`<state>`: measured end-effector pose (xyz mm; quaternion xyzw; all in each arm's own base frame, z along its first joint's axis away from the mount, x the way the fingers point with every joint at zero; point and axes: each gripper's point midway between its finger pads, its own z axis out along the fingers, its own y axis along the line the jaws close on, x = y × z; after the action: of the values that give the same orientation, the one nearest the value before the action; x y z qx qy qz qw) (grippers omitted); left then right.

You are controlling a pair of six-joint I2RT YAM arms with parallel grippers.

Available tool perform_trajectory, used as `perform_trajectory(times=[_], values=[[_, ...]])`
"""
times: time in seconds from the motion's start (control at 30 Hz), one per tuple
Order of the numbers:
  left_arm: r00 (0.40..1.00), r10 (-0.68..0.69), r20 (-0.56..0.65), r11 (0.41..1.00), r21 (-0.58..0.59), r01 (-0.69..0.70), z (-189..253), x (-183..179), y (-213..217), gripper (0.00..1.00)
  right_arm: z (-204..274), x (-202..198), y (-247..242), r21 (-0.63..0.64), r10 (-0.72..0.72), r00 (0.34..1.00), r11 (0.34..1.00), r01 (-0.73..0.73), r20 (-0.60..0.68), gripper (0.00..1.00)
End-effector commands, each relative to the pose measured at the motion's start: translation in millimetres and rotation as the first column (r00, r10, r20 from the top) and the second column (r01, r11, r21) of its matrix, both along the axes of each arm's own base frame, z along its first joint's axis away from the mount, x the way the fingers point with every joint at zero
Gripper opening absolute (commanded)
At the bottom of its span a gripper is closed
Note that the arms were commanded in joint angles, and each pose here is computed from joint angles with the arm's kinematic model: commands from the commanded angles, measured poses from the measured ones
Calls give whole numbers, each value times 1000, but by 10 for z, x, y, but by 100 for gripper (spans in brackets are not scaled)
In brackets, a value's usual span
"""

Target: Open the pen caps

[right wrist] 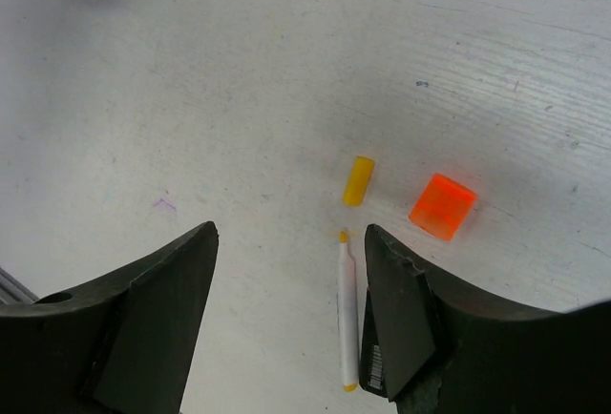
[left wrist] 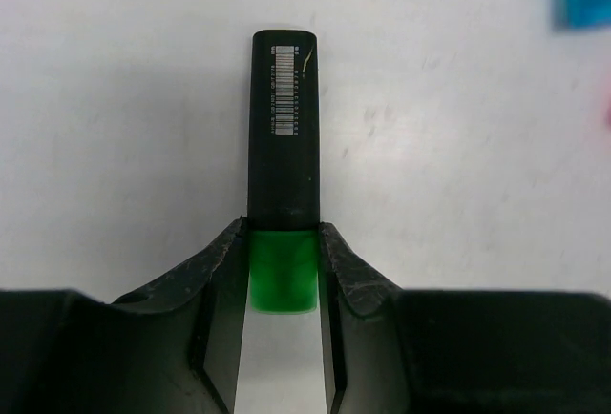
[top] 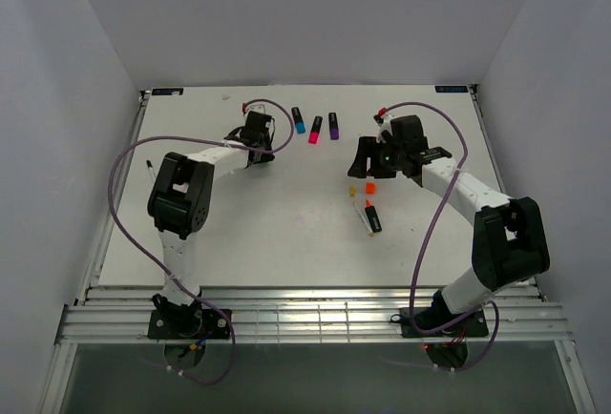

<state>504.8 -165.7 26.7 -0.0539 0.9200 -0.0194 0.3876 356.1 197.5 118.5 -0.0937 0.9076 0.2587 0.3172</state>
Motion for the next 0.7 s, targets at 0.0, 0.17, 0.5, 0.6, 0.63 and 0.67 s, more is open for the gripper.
perform_trajectory(times=[0.0, 0.17, 0.5, 0.6, 0.63, 0.67], values=[[999, -41, -2, 998, -41, 41, 399, -384, 56, 0, 276, -68, 134, 95, 39, 998, 995, -42, 39, 69], [973, -210, 98, 952, -205, 226, 950, -917, -189, 0, 397, -288, 246, 175, 59, 998, 983, -62, 21, 69], [798, -536, 275, 644, -478, 598, 1596, -2092, -834, 0, 650, -939, 851, 364, 256, 967, 901, -235, -11, 69], [761, -564, 321, 594, -482, 644, 1719, -2351, -852, 0, 687, -1103, 913, 431, 268, 963, 874, -223, -44, 70], [763, -569, 307, 592, -491, 639, 1641, -2441, -831, 0, 756, -1099, 955, 456, 270, 963, 859, -234, -14, 70], [759, -572, 312, 586, -491, 644, 1641, -2491, -823, 0, 780, -1127, 969, 472, 269, 963, 851, -229, -17, 70]])
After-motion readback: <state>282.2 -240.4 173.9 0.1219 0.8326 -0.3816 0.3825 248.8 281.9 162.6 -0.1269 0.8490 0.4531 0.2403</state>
